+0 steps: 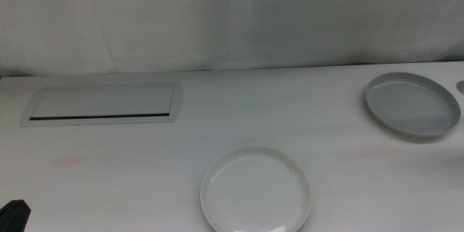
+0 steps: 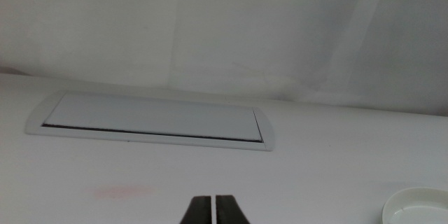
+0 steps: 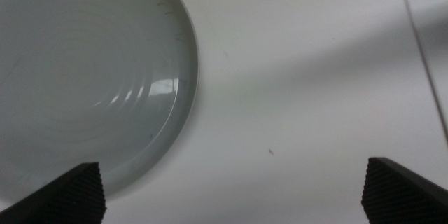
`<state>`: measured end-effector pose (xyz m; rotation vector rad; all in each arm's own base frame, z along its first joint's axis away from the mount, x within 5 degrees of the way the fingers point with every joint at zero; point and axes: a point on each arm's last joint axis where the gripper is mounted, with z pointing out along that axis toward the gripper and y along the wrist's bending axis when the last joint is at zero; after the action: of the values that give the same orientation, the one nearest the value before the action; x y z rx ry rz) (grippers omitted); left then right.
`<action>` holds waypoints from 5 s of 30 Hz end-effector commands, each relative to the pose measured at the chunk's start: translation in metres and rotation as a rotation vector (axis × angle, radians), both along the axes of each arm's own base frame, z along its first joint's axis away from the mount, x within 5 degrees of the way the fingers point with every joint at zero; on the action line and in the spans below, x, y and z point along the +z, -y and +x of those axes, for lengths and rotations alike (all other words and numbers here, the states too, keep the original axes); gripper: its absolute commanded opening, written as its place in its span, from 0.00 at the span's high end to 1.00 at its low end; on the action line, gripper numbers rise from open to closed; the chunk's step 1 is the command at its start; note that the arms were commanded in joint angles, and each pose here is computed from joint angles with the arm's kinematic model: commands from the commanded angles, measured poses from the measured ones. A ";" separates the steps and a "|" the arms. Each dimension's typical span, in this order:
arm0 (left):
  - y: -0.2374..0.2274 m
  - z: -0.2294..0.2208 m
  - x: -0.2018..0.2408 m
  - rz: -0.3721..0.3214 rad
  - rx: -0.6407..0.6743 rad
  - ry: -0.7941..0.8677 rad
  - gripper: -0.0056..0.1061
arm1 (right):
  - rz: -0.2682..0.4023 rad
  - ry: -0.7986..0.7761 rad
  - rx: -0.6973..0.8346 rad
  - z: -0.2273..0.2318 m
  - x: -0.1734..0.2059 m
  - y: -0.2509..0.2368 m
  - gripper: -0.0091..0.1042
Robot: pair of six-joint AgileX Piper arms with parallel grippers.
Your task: Stack the three bowls on top of each other.
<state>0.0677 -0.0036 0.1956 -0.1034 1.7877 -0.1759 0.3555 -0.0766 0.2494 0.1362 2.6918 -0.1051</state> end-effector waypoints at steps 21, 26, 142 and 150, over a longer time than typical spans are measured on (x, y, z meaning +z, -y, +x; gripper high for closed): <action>0.000 0.000 -0.001 0.031 -0.005 0.013 0.98 | -0.009 -0.128 0.139 0.083 -0.087 -0.004 0.06; 0.000 0.000 -0.001 0.031 -0.005 0.013 0.98 | 0.007 -0.158 0.123 0.085 -0.103 -0.007 0.06; 0.000 0.000 0.000 0.034 -0.008 0.022 0.98 | 0.287 -0.177 0.540 -0.068 -0.069 -0.266 0.94; 0.000 0.000 0.000 0.034 -0.008 0.022 0.98 | 0.288 -0.207 0.527 -0.066 -0.084 -0.270 0.94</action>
<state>0.0678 -0.0037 0.1962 -0.0643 1.7818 -0.1469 0.2900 0.1911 0.1675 -0.5217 2.8372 0.4509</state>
